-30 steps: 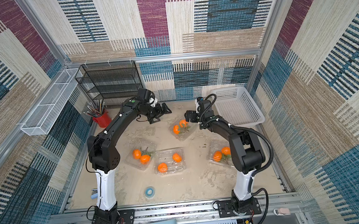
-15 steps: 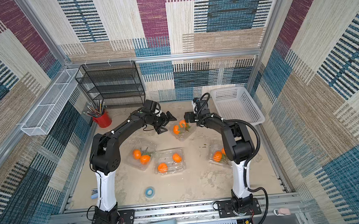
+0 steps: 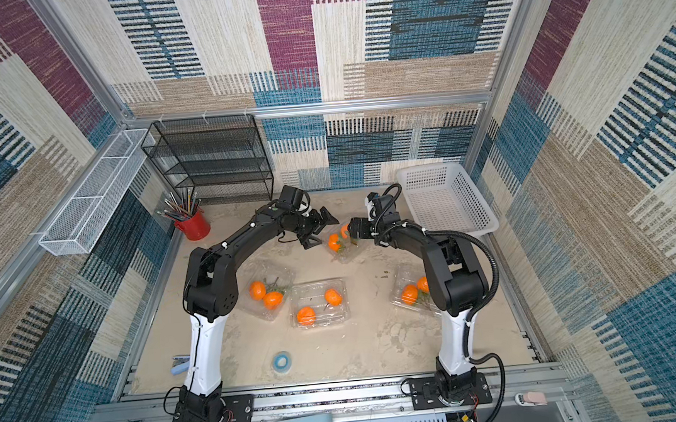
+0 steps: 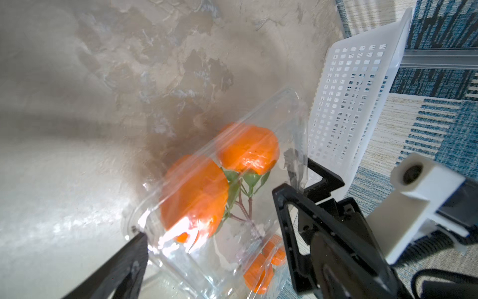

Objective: Take oranges out of containers
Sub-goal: Move the packing box to the center of the board.

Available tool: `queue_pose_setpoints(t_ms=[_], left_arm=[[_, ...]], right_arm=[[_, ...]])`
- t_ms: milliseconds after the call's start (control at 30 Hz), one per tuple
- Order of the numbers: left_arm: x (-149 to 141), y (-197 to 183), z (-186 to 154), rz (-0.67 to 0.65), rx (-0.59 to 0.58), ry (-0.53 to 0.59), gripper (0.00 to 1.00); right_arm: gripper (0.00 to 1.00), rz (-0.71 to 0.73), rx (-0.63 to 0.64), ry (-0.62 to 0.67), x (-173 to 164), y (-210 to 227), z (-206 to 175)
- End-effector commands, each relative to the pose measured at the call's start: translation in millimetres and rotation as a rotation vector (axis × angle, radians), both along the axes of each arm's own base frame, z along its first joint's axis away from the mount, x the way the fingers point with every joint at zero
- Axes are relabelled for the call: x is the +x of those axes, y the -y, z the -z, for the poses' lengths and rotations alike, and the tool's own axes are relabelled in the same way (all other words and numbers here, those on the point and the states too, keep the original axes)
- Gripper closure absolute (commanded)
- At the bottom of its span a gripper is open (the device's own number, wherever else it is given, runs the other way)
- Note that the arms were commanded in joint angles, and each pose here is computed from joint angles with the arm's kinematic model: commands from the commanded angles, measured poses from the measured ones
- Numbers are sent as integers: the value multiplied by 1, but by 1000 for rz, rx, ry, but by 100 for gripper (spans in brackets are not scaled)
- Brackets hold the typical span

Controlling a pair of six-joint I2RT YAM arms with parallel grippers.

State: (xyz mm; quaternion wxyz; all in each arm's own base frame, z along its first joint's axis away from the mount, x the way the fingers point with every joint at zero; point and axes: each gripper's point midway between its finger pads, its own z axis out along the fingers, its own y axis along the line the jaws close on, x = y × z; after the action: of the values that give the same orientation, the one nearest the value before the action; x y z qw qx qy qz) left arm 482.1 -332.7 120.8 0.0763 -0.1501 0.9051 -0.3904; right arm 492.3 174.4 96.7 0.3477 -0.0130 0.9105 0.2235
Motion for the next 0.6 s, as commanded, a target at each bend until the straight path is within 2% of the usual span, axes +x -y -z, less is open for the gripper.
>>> queue_pose_setpoints(t_ms=[0,333,567], left_arm=[[3,12,-7,37,-8,12,1],[26,18,-26,105,75,104,1],[12,-14,-26,171,226,130,1]], right_arm=[[2,15,78,2,-4,-5,-15],[2,49,193,-73,-35,-4,-13],[2,50,186,-103,-48,-1,-8]])
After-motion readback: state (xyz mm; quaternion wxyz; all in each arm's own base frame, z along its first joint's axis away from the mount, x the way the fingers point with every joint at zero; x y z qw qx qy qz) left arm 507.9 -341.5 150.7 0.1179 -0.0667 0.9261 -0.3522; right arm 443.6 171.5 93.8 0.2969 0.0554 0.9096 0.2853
